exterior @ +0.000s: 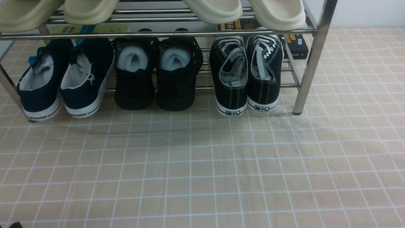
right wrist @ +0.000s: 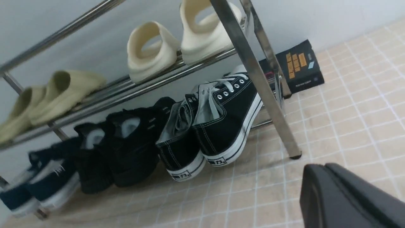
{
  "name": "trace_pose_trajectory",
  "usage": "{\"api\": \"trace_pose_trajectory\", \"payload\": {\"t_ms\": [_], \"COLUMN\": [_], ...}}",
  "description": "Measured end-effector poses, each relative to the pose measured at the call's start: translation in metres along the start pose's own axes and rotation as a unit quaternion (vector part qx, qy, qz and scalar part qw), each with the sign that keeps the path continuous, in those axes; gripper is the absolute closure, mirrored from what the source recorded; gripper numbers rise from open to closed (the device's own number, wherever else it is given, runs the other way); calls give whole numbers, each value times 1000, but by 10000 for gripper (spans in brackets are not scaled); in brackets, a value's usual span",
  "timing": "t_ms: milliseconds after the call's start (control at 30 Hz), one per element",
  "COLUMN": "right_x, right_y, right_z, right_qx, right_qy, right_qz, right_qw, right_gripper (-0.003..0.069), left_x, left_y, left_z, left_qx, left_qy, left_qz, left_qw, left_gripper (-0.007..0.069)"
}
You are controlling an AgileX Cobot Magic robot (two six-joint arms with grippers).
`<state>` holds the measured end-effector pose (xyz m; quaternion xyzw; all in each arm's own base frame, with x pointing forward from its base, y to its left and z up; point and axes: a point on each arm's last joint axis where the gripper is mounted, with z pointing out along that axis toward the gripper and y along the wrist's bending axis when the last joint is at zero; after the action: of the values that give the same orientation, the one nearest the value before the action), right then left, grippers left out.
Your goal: Take the shoes off the shelf from the light coffee tablecloth by hand.
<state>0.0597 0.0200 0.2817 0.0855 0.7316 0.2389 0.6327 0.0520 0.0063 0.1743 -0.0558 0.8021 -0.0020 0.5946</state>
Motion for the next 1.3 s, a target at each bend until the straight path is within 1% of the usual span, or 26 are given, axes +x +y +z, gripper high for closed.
{"api": "trace_pose_trajectory", "payload": {"t_ms": [67, 133, 167, 200, 267, 333, 367, 400, 433, 500, 567, 633, 700, 767, 833, 867, 900, 1000, 1133, 1167, 1200, 1300], "right_x": [-15, -18, -20, -20, -21, -22, -23, -22, -22, -23, -24, -25, -26, -30, -35, -36, -38, -36, -22, -21, -15, -6], "right_y": [8, 11, 11, 12, 11, 10, 10, 12, 13, 28, 41, 62, 80, 100, 118, 120, 133, 148, 157, 158, 160, 163], "right_z": [17, 34, 36, 56, 77, 96, 114, 122, 124, 152, 168, 190, 202, 216, 227, 229, 238, 259, 294, 296, 313, 340], "right_qx": [16, 30, 31, 45, 56, 62, 57, 47, 43, -25, -62, -103, -129, -151, -159, -157, -150, -115, -60, -59, -47, -42], "right_qy": [83, 180, 183, 282, 363, 424, 466, 494, 500, 563, 576, 584, 586, 579, 572, 571, 567, 557, 538, 536, 523, 495], "right_qz": [-30, -37, -37, -26, -11, 1, 9, 11, 11, 9, 4, -17, -36, -58, -79, -83, -102, -128, -160, -162, -168, -171], "right_qw": [996, 983, 982, 958, 930, 904, 883, 868, 865, 826, 815, 805, 799, 799, 800, 802, 804, 813, 825, 826, 834, 851], "right_gripper": [663, 657, 655, 652, 648, 643, 638, 634, 634, 612, 594, 566, 544, 517, 490, 487, 462, 403, 330, 327, 306, 286], "left_x": [0, 0, 0, 0, 0, 0, 0, 0, 0, 0, 0, 0, 0, 0, 0, 0, 0, 0, 0, 0, 0, 0], "left_y": [0, 0, 0, 0, 0, 0, 0, 0, 0, 0, 0, 0, 0, 0, 0, 0, 0, 0, 0, 0, 0, 0], "left_z": [0, 0, 0, 0, 0, 0, 0, 0, 0, 0, 0, 0, 0, 0, 0, 0, 0, 0, 0, 0, 0, 0], "left_qx": [0, 0, 0, 0, 0, 0, 0, 0, 0, 0, 0, 0, 0, 0, 0, 0, 0, 0, 0, 0, 0, 0], "left_qy": [0, 0, 0, 0, 0, 0, 0, 0, 0, 0, 0, 0, 0, 0, 0, 0, 0, 0, 0, 0, 0, 0], "left_qz": [0, 0, 0, 0, 0, 0, 0, 0, 0, 0, 0, 0, 0, 0, 0, 0, 0, 0, 0, 0, 0, 0], "left_qw": [1000, 1000, 1000, 1000, 1000, 1000, 1000, 1000, 1000, 1000, 1000, 1000, 1000, 1000, 1000, 1000, 1000, 1000, 1000, 1000, 1000, 1000], "left_gripper": [383, 383, 383, 383, 383, 383, 383, 383, 383, 383, 383, 383, 383, 383, 383, 383, 383, 383, 383, 383, 383, 383]}}
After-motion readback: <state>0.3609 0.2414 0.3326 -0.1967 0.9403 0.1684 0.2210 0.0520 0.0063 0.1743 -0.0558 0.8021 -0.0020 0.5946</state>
